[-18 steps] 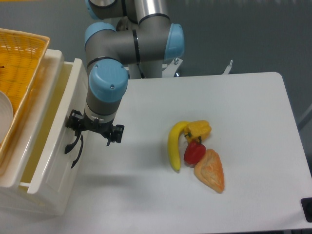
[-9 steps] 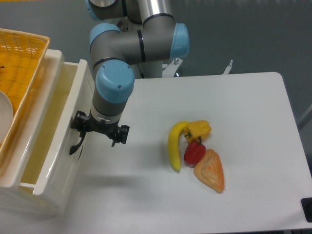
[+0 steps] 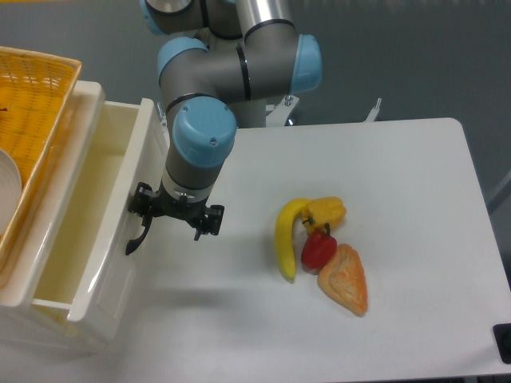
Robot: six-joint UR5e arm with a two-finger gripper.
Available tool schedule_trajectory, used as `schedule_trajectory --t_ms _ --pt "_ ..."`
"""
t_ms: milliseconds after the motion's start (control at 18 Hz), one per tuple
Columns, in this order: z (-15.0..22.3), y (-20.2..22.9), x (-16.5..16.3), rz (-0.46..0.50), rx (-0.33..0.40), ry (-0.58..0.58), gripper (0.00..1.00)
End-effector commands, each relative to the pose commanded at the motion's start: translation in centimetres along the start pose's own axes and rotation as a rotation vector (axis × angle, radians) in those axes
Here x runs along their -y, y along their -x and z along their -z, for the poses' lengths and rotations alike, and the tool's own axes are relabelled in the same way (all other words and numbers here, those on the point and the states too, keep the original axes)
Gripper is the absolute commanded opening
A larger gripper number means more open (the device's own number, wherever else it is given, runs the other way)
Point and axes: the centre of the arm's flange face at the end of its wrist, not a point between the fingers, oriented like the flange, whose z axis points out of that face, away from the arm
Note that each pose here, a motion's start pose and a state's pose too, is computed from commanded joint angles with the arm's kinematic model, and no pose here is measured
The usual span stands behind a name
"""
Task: Slide the top white drawer open
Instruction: 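Pull the handle outward, sliding the upper white drawer open, then keep pulling the drawer handle further out toward the fruit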
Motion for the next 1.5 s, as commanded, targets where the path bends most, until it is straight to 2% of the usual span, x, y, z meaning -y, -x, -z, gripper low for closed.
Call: schedule_trajectory --t_ms 1500 --pt "1.1 3.0 -0.2 0.003 0.025 -0.007 1.0"
